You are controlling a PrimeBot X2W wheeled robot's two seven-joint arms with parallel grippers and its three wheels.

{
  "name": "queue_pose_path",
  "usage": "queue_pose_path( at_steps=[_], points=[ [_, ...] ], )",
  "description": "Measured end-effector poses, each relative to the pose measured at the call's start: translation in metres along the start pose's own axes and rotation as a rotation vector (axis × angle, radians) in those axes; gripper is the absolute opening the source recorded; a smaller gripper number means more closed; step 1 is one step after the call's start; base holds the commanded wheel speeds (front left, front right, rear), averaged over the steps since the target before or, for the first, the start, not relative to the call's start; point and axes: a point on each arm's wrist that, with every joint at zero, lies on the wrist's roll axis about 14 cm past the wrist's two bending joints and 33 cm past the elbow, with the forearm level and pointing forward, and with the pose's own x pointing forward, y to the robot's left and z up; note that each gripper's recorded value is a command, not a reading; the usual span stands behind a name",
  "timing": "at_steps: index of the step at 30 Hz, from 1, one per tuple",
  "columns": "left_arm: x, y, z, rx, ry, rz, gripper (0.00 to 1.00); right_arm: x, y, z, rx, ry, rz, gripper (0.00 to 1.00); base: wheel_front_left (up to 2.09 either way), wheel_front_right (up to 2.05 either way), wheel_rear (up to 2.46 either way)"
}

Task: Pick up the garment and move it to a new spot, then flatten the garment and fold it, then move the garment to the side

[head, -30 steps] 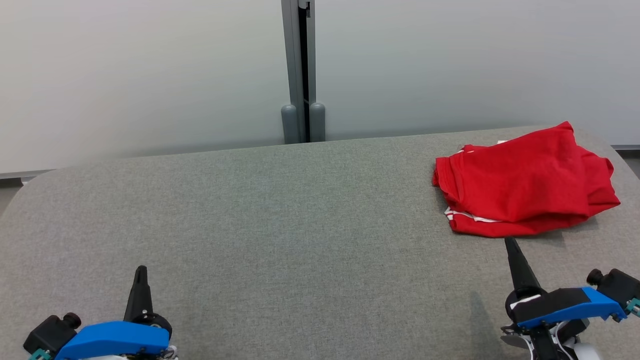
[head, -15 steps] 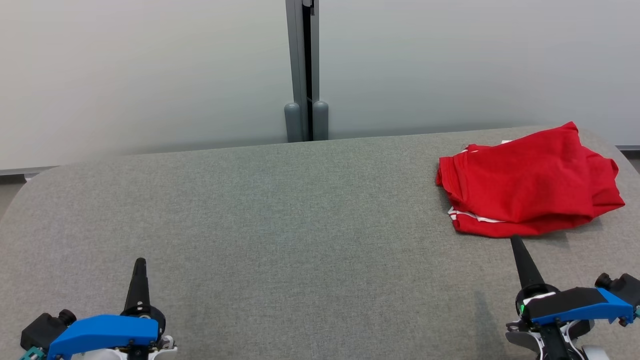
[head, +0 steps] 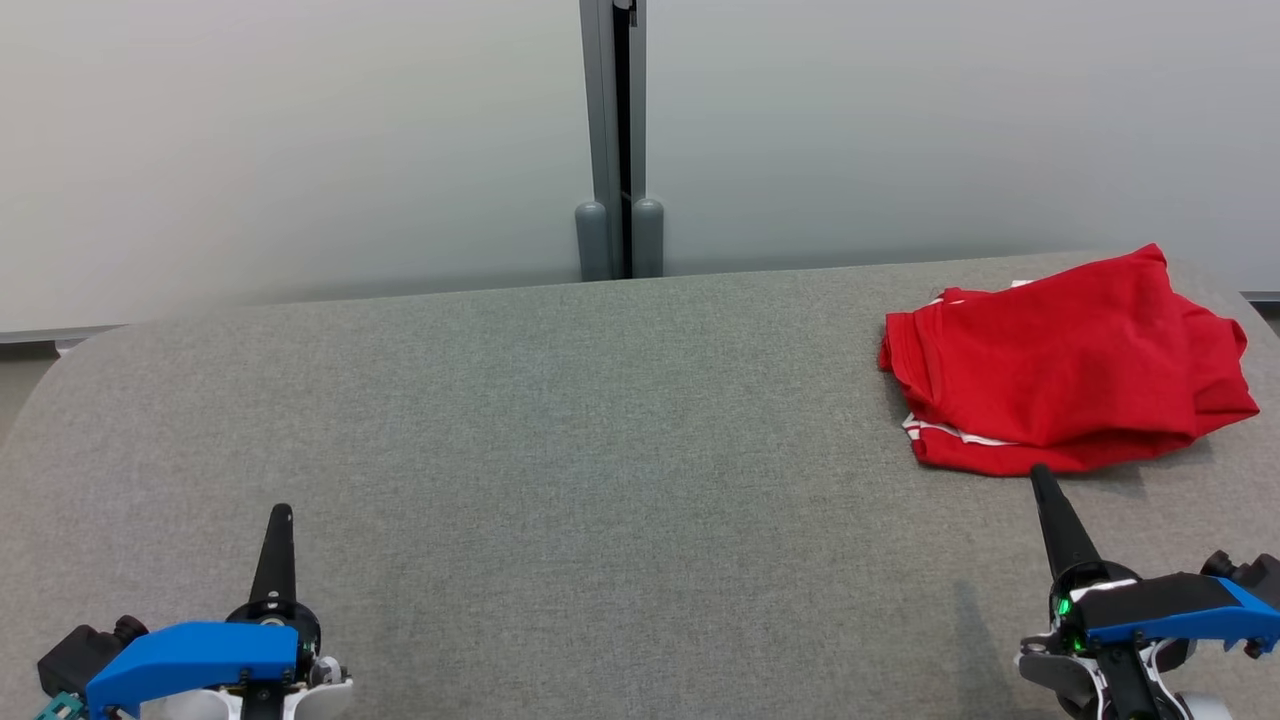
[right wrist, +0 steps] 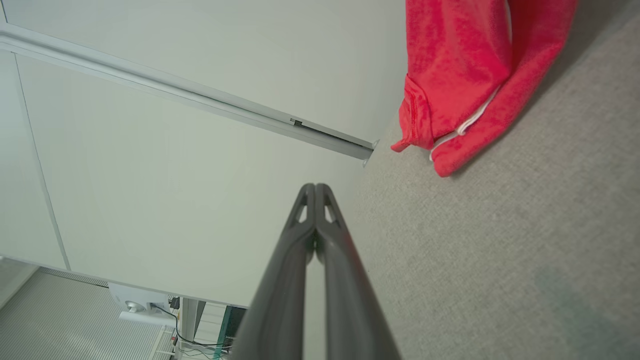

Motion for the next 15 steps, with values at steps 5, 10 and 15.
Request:
queue_pose_path(
  at_steps=[5,10,15],
  points=[
    [0.0008,-0.0022,0.0013,-0.043,0.000,-0.007,0.00,0.0005,0.0009,0.0006,0.042,0.000,0.003,0.00,0.00,0.00,0.00],
    [0.0018,-0.0050,0.0034,-0.099,-0.001,-0.017,0.00,0.0006,0.0016,0.0009,0.098,0.002,0.007,0.00,0.00,0.00,0.00],
    [0.0024,-0.0069,0.0051,-0.140,-0.003,-0.025,0.00,0.0009,0.0025,0.0010,0.140,0.003,0.012,0.00,0.00,0.00,0.00]
  ],
)
